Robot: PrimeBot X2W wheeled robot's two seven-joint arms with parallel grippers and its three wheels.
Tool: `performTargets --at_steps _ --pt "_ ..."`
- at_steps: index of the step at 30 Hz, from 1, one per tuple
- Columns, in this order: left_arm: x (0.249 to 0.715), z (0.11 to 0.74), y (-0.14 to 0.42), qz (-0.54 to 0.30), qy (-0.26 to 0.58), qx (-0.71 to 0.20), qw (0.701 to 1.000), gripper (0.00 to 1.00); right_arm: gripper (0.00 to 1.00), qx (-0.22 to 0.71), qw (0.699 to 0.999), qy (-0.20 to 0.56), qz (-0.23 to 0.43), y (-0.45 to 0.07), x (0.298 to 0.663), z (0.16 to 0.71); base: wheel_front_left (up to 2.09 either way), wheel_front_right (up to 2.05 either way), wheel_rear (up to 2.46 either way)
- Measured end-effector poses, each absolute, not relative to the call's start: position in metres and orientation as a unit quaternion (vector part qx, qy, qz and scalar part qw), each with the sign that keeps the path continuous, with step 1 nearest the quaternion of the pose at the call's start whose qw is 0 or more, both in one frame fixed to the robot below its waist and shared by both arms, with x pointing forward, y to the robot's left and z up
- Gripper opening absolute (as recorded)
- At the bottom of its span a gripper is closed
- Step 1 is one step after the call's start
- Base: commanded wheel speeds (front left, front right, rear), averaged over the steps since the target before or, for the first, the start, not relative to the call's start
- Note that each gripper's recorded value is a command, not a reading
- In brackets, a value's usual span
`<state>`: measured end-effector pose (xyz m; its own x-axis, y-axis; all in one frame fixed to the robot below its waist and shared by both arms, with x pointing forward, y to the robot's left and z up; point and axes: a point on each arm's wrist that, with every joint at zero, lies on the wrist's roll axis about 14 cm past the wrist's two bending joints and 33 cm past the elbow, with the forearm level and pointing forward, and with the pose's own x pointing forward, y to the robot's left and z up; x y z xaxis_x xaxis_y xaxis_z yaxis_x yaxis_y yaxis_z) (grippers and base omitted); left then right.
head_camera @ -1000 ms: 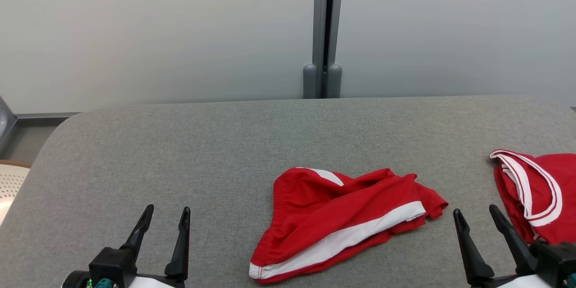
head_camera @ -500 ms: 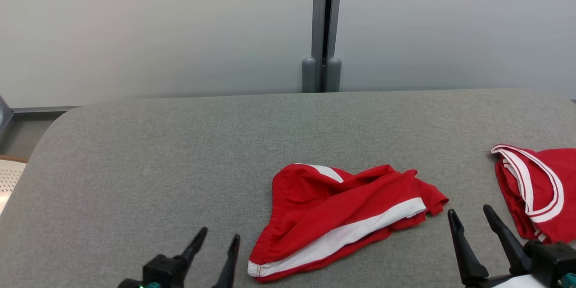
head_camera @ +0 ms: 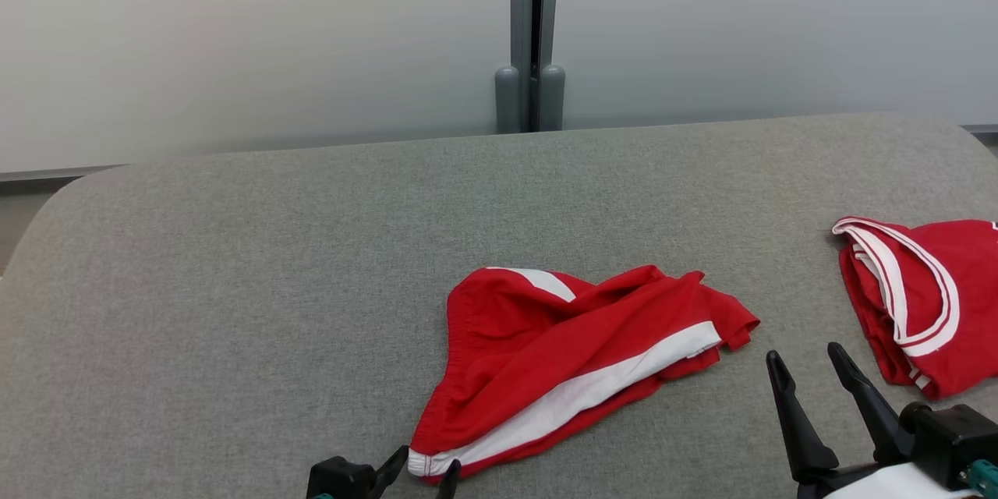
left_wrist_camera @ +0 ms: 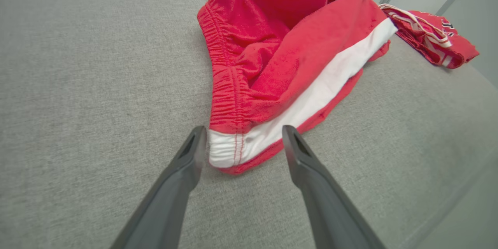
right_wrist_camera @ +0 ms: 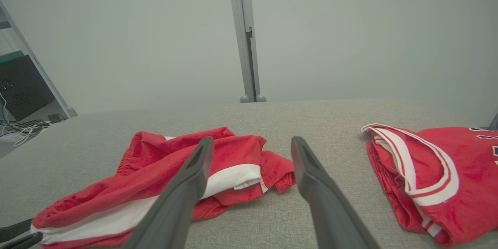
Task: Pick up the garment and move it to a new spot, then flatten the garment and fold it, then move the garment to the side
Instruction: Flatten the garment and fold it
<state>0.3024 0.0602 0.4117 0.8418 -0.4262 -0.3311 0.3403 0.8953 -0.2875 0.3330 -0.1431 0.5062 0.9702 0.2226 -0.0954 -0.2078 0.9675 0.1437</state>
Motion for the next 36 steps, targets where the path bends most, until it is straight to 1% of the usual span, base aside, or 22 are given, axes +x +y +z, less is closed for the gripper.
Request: performTargets --at_steps 1,2,4,5,6,15,20,24,31,32,33,34,35,36 --pt "0.303 0.409 0.06 -0.201 0.201 -0.11 0.952 0.98 1.0 0.067 0.99 0.057 0.107 -0.144 0.333 0.505 0.0 0.0 0.0" --pt "0.304 0.406 0.059 -0.204 0.208 -0.111 0.95 0.75 1.0 0.069 0.99 0.059 0.105 -0.145 0.334 0.504 0.0 0.0 0.0" --pt "0.305 0.401 0.058 -0.205 0.215 -0.114 0.948 0.19 1.0 0.07 0.99 0.063 0.103 -0.146 0.335 0.502 0.0 0.0 0.0" --pt "0.306 0.399 0.058 -0.206 0.219 -0.114 0.947 0.19 1.0 0.071 0.99 0.063 0.102 -0.147 0.336 0.502 0.0 0.0 0.0" --pt "0.307 0.398 0.057 -0.207 0.219 -0.117 0.946 0.0 1.0 0.071 0.99 0.065 0.1 -0.148 0.336 0.501 0.0 0.0 0.0" --pt "0.312 0.398 0.058 -0.204 0.212 -0.122 0.948 0.0 1.0 0.069 0.989 0.102 0.081 -0.164 0.338 0.475 0.0 0.0 0.0" --pt "0.321 0.402 0.06 -0.201 0.202 -0.124 0.95 0.0 1.0 0.076 0.985 0.13 0.079 -0.169 0.352 0.455 0.0 0.0 0.0" --pt "0.328 0.402 0.062 -0.2 0.198 -0.125 0.951 0.0 1.0 0.079 0.98 0.155 0.094 -0.159 0.371 0.439 0.0 0.0 0.0" --pt "0.335 0.401 0.065 -0.193 0.195 -0.127 0.953 0.0 1.0 0.094 0.966 0.199 0.134 -0.128 0.387 0.41 0.0 0.0 0.0" --pt "0.337 0.402 0.066 -0.192 0.192 -0.128 0.954 0.0 0.91 0.097 0.964 0.204 0.138 -0.125 0.389 0.407 0.0 0.0 0.0" --pt "0.337 0.401 0.067 -0.191 0.193 -0.129 0.954 0.0 0.49 0.1 0.963 0.207 0.142 -0.121 0.391 0.404 0.0 0.0 0.0" --pt "0.338 0.4 0.067 -0.19 0.193 -0.129 0.954 0.0 0.49 0.102 0.961 0.211 0.146 -0.118 0.392 0.402 0.0 0.0 0.0" --pt "0.338 0.4 0.068 -0.189 0.192 -0.129 0.954 0.0 0.0 0.105 0.959 0.216 0.151 -0.115 0.393 0.4 0.0 0.0 0.0" --pt "0.34 0.4 0.068 -0.189 0.19 -0.129 0.955 0.0 0.0 0.109 0.958 0.216 0.152 -0.113 0.394 0.399 0.0 0.0 0.0"
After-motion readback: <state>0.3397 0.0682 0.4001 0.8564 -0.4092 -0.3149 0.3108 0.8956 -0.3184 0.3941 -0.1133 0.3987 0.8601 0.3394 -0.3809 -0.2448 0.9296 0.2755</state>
